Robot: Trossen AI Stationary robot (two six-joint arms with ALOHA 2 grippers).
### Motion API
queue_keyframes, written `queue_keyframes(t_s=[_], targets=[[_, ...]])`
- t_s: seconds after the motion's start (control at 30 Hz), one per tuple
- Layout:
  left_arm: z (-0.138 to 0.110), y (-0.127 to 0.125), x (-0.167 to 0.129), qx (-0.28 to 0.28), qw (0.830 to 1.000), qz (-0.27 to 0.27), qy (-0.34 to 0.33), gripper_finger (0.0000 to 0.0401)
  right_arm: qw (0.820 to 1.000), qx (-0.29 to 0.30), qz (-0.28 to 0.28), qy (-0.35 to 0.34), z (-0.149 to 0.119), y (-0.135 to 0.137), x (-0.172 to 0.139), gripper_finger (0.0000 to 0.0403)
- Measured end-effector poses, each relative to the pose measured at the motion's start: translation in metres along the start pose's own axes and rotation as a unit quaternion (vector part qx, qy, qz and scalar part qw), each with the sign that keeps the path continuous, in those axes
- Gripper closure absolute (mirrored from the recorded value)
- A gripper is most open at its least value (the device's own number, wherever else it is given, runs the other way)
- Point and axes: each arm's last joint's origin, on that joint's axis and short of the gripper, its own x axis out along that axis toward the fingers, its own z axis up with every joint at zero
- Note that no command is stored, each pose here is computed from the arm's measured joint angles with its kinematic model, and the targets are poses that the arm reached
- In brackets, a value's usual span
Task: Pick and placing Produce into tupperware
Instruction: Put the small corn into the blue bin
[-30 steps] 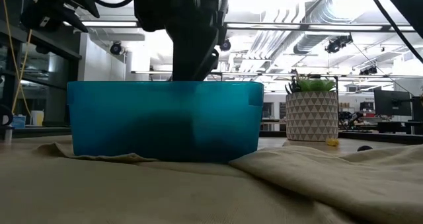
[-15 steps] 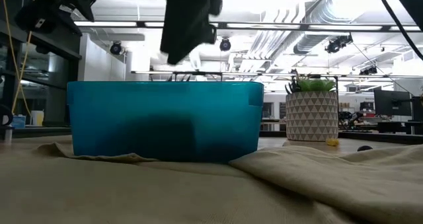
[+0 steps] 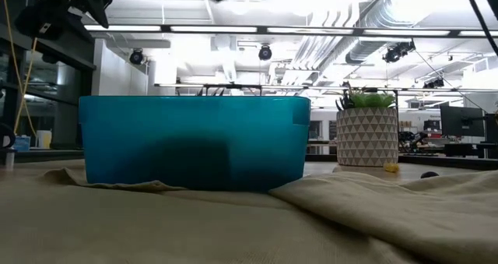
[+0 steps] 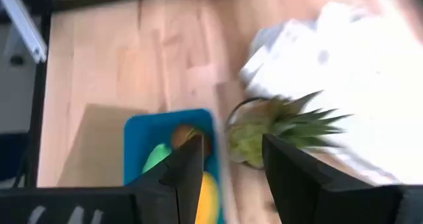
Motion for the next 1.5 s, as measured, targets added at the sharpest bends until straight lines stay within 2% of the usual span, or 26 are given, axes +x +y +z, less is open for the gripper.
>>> queue_keyframes(t_s=[0.23, 0.4, 0.53, 0.67, 0.73, 0.87, 1.0, 1.13, 1.27, 1.37, 1.5], targets=[[0.0, 0.0, 0.0, 0.0, 1.0, 0.0, 0.0, 0.0245, 0.995, 0.006, -0.053, -0.083, 0.007, -0.018, -0.071, 0.0258], [0.0, 0.0, 0.0, 0.0, 1.0, 0.0, 0.0, 0.0245, 0.991, 0.024, -0.08, -0.108, -0.01, -0.027, -0.109, 0.0258], [0.0, 0.0, 0.0, 0.002, 1.0, 0.0, 0.0, 0.0245, 0.987, 0.063, -0.088, -0.119, -0.047, -0.036, -0.128, 0.0258], [0.0, 0.0, 0.0, 0.017, 1.0, 0.0, 0.0, 0.0245, 0.972, 0.109, -0.05, -0.204, -0.091, -0.042, -0.152, 0.0258], [0.0, 0.0, 0.0, 0.018, 1.0, 0.0, 0.0, 0.0245, 0.957, 0.132, -0.03, -0.257, -0.114, -0.045, -0.165, 0.0258], [0.0, 0.0, 0.0, 0.018, 1.0, 0.0, 0.0, 0.0245, 0.913, 0.171, -0.007, -0.369, -0.157, -0.053, -0.183, 0.0258], [0.0, 0.0, 0.0, 0.018, 1.0, 0.0, 0.0, 0.0245, 0.884, 0.189, 0.02, -0.428, -0.191, -0.056, -0.182, 0.0258], [0.0, 0.0, 0.0, 0.017, 1.0, 0.0, 0.0, 0.0245, 0.88, 0.196, 0.004, -0.432, -0.214, -0.054, -0.161, 0.0261], [0.0, 0.0, 0.0, 0.017, 1.0, 0.0, 0.0, 0.0245, 0.889, 0.19, -0.06, -0.412, -0.231, -0.048, -0.134, 0.0266], [0.0, 0.0, 0.0, 0.017, 1.0, 0.0, 0.0, 0.0245, 0.889, 0.188, -0.121, -0.4, -0.239, -0.042, -0.117, 0.027], [0.0, 0.0, 0.0, 0.017, 1.0, 0.0, 0.0, 0.0245, 0.874, 0.202, -0.207, -0.39, -0.247, -0.036, -0.097, 0.027]])
